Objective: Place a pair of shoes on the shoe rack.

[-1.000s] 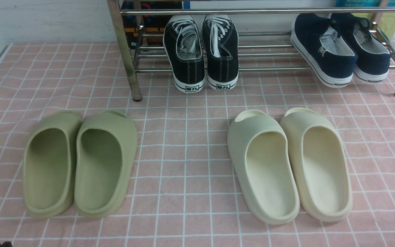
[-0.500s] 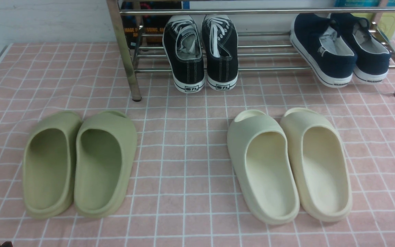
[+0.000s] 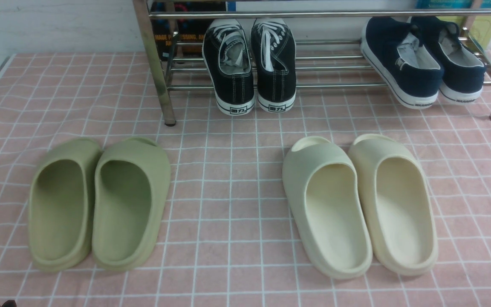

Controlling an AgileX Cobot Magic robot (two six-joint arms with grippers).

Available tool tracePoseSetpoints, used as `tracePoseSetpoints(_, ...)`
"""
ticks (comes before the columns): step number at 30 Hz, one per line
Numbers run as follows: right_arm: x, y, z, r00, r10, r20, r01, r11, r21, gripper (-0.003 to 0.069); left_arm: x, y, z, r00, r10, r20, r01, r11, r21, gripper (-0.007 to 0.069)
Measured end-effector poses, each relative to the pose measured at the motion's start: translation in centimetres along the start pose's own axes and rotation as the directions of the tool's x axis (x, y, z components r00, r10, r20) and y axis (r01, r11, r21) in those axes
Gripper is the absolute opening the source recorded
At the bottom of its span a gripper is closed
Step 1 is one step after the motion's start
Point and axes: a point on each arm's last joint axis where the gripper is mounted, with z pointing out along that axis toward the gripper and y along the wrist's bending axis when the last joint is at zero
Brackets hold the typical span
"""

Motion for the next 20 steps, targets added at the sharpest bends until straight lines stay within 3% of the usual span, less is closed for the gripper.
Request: tracePoseSetpoints(20,0.0,0.0,0.0,1.0,0.0,0.0,0.0,1.0,0.0,0.024,0.0,0.0,0.0,1.0,0.0,0.0,0.0,1.0,0.0,0.016)
